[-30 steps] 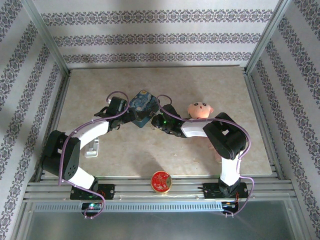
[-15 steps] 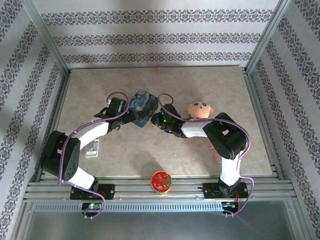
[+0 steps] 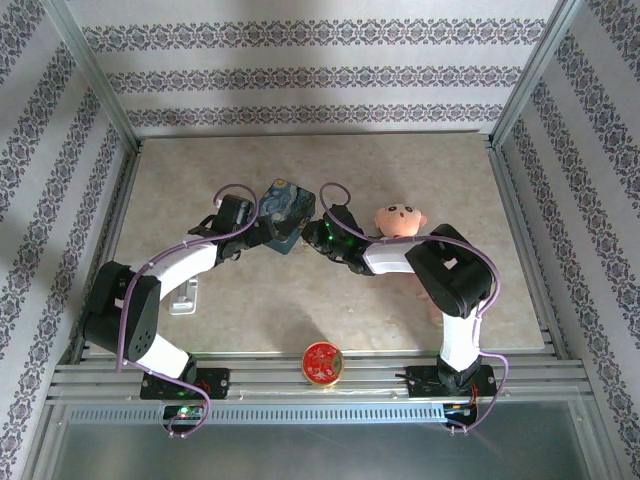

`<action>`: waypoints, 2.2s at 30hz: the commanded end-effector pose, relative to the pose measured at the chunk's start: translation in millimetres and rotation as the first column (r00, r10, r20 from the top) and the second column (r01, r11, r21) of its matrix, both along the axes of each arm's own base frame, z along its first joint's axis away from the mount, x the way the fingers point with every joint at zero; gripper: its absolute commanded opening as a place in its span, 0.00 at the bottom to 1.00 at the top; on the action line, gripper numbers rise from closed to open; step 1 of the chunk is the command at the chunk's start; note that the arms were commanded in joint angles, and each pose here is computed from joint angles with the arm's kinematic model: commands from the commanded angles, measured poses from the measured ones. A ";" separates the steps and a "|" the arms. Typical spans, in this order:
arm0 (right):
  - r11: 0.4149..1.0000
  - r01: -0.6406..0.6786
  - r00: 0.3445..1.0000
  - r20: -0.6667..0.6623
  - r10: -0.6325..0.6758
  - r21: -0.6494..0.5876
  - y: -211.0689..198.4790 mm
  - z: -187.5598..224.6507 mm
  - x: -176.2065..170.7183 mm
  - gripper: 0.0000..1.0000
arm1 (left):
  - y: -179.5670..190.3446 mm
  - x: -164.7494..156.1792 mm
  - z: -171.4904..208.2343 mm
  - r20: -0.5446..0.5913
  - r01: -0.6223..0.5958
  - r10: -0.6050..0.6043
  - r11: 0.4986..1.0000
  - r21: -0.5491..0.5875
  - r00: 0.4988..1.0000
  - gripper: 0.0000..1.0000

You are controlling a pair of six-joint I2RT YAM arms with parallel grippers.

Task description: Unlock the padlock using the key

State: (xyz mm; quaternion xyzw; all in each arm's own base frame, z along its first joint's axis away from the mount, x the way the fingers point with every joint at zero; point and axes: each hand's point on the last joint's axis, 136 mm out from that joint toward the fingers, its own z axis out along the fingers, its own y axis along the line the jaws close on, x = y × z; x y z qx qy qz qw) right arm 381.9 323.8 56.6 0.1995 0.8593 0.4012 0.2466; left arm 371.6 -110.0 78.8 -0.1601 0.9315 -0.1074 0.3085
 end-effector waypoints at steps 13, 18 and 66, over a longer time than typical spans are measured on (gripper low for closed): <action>0.997 0.062 0.997 0.045 -0.064 0.051 -11.4 4.3 18.1 0.00 | 5.5 -24.6 -20.3 -0.095 0.033 -0.028 0.998 0.051 0.995 0.99; 0.996 0.060 0.997 0.051 -0.063 0.058 -11.3 5.2 19.7 0.00 | 6.0 -25.0 -20.9 -0.098 0.032 -0.026 0.998 0.052 0.995 0.99; 0.840 -0.311 0.931 0.033 0.362 -0.445 -44.1 2.5 -84.0 0.03 | 10.8 132.5 31.2 0.163 0.002 0.044 0.962 -0.274 0.986 0.56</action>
